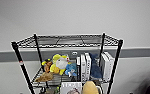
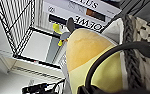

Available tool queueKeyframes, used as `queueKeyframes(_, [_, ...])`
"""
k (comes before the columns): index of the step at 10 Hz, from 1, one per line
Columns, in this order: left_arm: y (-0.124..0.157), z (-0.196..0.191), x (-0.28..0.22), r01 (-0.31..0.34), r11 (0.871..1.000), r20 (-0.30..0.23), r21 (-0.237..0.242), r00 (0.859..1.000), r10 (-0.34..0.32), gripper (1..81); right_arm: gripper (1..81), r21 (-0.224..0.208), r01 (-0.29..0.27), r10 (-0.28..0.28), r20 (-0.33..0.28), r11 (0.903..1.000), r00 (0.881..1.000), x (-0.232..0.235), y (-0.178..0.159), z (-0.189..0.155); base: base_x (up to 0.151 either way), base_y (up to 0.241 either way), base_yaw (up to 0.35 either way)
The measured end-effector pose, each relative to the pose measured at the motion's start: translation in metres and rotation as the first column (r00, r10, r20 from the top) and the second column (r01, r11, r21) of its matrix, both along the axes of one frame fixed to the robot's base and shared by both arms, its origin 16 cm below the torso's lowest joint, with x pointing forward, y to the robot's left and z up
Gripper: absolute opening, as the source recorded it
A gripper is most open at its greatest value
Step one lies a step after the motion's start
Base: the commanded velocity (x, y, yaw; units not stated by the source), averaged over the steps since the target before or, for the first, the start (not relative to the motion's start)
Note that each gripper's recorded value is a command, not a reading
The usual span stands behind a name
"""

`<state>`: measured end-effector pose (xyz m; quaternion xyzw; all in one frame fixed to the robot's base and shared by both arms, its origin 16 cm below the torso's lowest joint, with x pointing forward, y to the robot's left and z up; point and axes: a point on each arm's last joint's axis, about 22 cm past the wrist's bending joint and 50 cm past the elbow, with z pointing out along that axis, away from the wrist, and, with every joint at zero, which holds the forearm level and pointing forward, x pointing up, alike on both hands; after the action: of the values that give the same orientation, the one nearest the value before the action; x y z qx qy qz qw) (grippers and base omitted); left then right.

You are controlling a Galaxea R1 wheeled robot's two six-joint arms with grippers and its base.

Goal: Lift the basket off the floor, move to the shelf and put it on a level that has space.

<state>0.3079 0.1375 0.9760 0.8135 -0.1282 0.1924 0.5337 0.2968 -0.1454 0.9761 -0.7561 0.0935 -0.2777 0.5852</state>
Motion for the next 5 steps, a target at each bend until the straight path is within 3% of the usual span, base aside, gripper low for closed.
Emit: queueKeyframes(5, [-0.004, 0.041, 0.011, 0.0, 0.999, 0.043, -0.038, 0.999, 0.002, 1.0, 1.0, 0.047, -0.02, 0.018, 0.057, 0.9987, 0.998, 0.006, 0.003, 0.051, 0.0, 0.0, 0.0])
